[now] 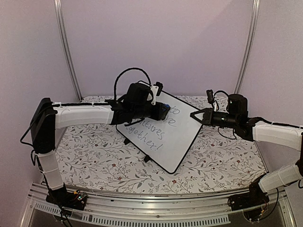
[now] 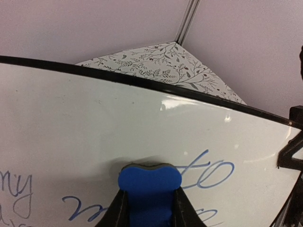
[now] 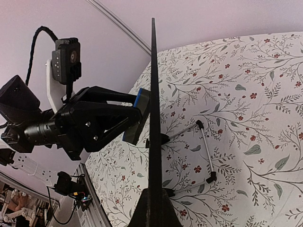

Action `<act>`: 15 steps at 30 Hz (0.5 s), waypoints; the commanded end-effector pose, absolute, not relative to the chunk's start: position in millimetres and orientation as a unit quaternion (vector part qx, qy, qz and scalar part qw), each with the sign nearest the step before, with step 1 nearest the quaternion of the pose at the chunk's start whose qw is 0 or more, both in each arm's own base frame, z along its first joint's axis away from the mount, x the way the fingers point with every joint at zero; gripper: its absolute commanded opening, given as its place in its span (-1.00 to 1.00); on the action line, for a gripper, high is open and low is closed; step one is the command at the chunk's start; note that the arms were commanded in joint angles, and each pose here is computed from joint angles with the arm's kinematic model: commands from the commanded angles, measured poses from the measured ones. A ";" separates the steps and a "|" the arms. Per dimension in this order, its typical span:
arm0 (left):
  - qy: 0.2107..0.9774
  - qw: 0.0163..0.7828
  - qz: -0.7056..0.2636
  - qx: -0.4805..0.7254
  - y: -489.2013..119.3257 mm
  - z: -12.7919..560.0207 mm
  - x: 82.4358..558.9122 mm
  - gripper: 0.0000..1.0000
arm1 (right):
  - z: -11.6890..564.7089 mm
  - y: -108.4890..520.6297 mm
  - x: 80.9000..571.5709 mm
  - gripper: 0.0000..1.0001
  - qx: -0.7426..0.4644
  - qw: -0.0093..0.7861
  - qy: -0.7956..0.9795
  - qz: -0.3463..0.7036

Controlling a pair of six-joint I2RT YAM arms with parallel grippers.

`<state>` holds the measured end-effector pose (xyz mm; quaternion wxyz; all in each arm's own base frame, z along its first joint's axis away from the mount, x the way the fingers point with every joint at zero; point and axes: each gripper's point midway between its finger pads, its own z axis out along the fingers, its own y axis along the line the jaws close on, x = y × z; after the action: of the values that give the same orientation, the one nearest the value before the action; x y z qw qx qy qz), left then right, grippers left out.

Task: Erase the whiteboard
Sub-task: Erase the center of the whiteboard.

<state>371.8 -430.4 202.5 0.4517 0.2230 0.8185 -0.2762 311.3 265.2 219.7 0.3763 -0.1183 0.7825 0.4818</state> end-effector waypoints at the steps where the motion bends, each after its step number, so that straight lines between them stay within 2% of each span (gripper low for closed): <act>1: 0.857 0.369 -0.240 0.269 -433.4 127.7 334.6 -1.00 | 198.7 301.9 258.3 -1.00 -0.244 0.303 0.767 0.510; 9: 0.860 0.375 -0.220 0.267 -426.1 127.7 333.9 -1.00 | 198.0 304.7 260.1 -1.00 -0.246 0.300 0.767 0.511; 15: 0.853 0.396 -0.213 0.265 -435.6 140.3 350.5 -1.00 | 196.8 306.4 259.1 -1.00 -0.248 0.297 0.767 0.512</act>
<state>367.3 -428.1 200.1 0.4641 0.2206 0.8197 -0.2531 314.2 268.7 220.0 0.3742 -0.1229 0.7816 0.4837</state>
